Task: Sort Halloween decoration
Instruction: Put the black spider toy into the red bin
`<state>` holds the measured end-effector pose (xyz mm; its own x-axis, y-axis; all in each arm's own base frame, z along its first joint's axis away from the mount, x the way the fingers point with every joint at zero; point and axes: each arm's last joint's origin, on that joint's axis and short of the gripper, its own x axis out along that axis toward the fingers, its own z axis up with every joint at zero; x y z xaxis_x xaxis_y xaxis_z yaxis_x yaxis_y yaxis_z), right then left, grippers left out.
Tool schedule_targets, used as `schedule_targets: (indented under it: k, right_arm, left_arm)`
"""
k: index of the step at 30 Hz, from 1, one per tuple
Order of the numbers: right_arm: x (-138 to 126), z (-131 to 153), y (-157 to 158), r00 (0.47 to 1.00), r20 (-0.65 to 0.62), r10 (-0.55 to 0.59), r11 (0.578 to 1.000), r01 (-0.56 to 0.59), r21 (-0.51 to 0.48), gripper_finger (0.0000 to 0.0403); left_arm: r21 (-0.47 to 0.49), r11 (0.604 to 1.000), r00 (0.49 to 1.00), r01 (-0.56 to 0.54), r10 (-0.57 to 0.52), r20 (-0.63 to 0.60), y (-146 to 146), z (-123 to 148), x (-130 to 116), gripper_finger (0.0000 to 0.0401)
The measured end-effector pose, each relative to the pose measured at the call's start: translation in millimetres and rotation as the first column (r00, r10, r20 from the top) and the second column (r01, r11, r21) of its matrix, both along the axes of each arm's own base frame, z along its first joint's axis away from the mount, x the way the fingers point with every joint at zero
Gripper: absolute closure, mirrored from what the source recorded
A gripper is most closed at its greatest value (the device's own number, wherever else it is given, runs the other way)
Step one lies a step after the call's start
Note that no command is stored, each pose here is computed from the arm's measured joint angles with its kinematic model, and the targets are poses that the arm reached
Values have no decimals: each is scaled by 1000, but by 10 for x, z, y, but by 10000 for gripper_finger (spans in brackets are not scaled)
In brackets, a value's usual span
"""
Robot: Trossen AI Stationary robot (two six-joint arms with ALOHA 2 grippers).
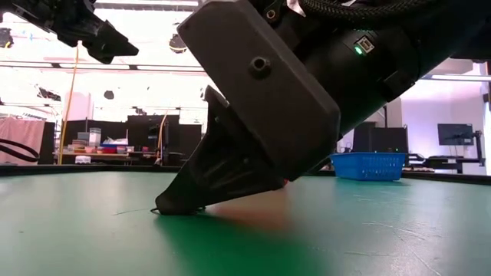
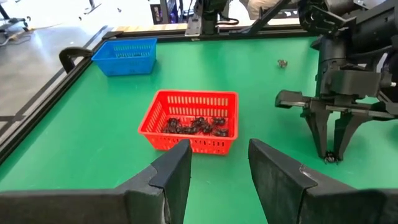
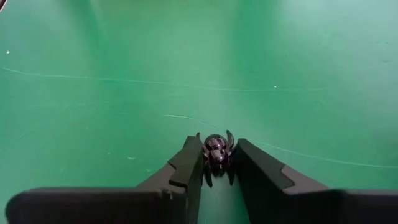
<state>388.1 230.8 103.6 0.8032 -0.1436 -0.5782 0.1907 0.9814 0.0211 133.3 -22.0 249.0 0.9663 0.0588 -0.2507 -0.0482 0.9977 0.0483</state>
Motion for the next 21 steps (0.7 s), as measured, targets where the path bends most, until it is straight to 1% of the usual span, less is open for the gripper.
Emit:
schedule_targets:
  k: [6, 11, 13, 15, 18, 21]
  right_arm:
    - [-4, 31, -5, 1000, 0, 8, 1000, -8, -10, 278]
    - [-25, 149, -22, 1000, 4, 28, 998, -28, -58, 276]
    - [-25, 239, -51, 999, 10, 40, 995, -39, -93, 276]
    - [-9, 390, -96, 998, 38, 45, 993, -41, -110, 276]
    - [30, 584, -228, 998, 59, 36, 988, -27, -149, 276]
    - [52, 734, -404, 999, 40, 30, 977, -21, -212, 276]
  left_arm:
    - [0, 1000, 1000, 0, 0, 0, 0, 0, 0, 250]
    - [0, 1000, 1000, 1, -1, 0, 0, 0, 1, 250]
    - [0, 1000, 1000, 2, -2, -2, -1, -2, 2, 250]
    - [0, 1000, 1000, 3, -3, -2, -1, -2, 2, 250]
    - [0, 1000, 1000, 3, -3, -3, -1, -3, 2, 250]
    - [-1, 1000, 1000, 6, -6, -3, -2, -3, 2, 250]
